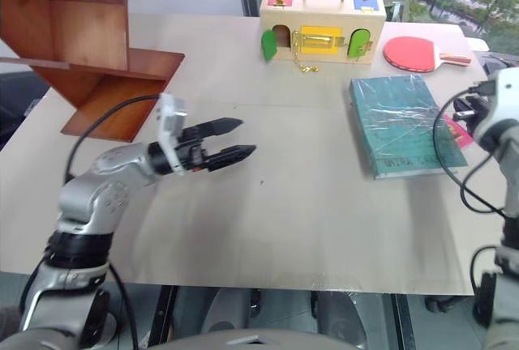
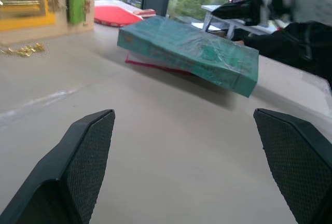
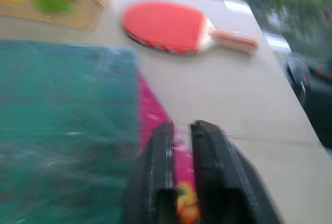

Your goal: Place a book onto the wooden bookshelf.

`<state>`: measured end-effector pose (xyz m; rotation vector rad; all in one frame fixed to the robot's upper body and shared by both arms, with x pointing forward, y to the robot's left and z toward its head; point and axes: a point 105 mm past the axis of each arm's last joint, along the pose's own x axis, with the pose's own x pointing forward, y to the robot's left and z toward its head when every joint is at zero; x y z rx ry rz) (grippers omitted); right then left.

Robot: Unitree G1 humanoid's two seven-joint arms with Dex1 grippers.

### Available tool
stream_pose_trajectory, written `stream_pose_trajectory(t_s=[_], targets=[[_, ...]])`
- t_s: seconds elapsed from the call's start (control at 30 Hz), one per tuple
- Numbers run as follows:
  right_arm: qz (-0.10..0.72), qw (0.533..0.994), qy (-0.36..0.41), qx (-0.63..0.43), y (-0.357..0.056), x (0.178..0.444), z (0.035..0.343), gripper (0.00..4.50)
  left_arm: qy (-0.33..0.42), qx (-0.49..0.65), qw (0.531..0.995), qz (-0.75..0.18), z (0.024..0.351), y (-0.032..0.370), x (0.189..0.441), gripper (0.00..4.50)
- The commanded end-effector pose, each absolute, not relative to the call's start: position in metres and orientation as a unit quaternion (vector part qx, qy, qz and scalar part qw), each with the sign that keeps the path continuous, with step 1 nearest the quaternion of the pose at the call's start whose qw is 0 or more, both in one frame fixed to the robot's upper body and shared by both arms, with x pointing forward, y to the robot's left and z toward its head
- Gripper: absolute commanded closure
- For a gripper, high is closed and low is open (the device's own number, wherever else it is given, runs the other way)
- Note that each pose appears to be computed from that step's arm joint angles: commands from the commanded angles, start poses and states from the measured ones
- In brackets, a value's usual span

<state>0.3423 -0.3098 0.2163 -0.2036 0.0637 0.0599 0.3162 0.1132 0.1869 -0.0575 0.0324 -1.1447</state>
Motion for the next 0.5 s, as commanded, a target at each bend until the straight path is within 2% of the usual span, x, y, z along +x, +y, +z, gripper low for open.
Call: stream_pose_trajectory(t_s=[0.03, 0.13, 0.2, 0.3, 0.37, 0.4, 0.47, 0.5], targets=[[0.081, 0.990, -0.026, -0.112, -0.282, 0.307, 0.242, 2.17, 0.037, -0.067, 0.818, -0.570, 0.192, 0.089, 0.326, 0.00], [0.061, 0.989, -0.005, -0.136, -0.283, 0.292, 0.229, 1.18, 0.031, -0.068, 0.801, -0.594, 0.196, 0.066, 0.334, 0.00], [0.004, 0.986, 0.009, -0.165, -0.301, 0.293, 0.225, 0.09, 0.021, -0.057, 0.789, -0.612, 0.199, 0.057, 0.332, 0.00], [-0.051, 0.983, 0.021, -0.174, -0.321, 0.298, 0.223, 0.09, 0.020, -0.049, 0.782, -0.621, 0.198, 0.054, 0.330, 0.00], [-0.129, 0.979, 0.041, -0.152, -0.348, 0.321, 0.225, 0.09, 0.016, -0.035, 0.778, -0.627, 0.198, 0.055, 0.326, 0.00], [-0.129, 0.984, 0.055, -0.114, -0.352, 0.334, 0.224, 0.09, 0.012, -0.028, 0.779, -0.627, 0.198, 0.056, 0.325, 0.00], [-0.121, 0.989, 0.069, -0.050, -0.356, 0.360, 0.225, 0.65, -0.004, -0.019, 0.775, -0.632, 0.204, 0.059, 0.319, 0.00], [-0.119, 0.990, 0.076, -0.025, -0.358, 0.371, 0.226, 0.72, -0.018, -0.012, 0.773, -0.634, 0.209, 0.060, 0.315, 0.00]])
